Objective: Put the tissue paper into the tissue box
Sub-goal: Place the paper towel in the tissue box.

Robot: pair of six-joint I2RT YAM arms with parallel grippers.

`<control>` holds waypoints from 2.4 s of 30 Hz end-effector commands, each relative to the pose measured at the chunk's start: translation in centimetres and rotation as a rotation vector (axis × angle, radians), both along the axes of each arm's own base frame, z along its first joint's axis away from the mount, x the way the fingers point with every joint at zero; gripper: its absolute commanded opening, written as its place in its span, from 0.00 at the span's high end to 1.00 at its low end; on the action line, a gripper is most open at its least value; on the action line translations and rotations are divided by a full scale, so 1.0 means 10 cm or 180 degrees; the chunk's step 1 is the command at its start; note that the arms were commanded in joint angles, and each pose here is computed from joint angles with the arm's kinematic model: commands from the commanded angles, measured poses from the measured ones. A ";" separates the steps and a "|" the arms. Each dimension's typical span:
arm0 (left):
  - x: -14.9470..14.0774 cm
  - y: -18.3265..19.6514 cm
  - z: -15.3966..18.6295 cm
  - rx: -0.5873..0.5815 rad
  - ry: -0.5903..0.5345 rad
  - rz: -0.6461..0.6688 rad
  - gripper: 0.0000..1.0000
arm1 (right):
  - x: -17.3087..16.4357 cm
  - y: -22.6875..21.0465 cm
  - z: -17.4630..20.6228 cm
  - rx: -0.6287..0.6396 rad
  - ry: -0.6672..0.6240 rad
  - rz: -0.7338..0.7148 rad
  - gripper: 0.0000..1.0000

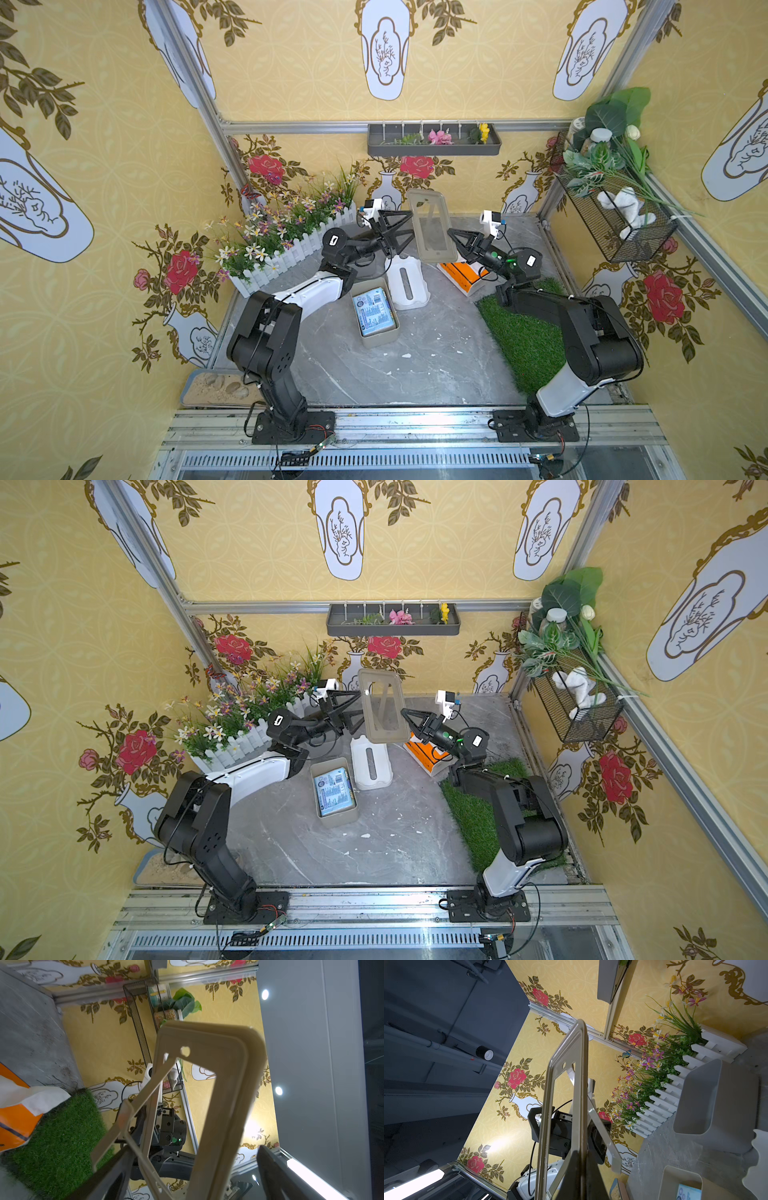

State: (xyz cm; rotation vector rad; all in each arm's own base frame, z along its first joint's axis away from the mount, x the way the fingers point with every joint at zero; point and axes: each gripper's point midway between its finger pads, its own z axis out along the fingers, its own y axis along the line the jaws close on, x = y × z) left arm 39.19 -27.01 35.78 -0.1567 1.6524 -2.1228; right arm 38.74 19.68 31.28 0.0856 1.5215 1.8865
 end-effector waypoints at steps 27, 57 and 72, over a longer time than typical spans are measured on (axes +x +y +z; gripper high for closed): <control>-1.00 2.11 -1.15 0.3971 0.1131 0.2005 0.00 | -0.85 1.51 -1.58 -0.2728 0.0956 0.1142 1.00; -1.12 1.93 -1.44 0.4478 0.1188 0.1505 0.00 | -0.60 1.67 -1.87 -0.2486 0.0968 -0.0100 1.00; -1.19 1.90 -1.65 0.4711 0.1289 0.1312 0.02 | -0.74 1.55 -1.98 -0.2713 0.1133 -0.0388 1.00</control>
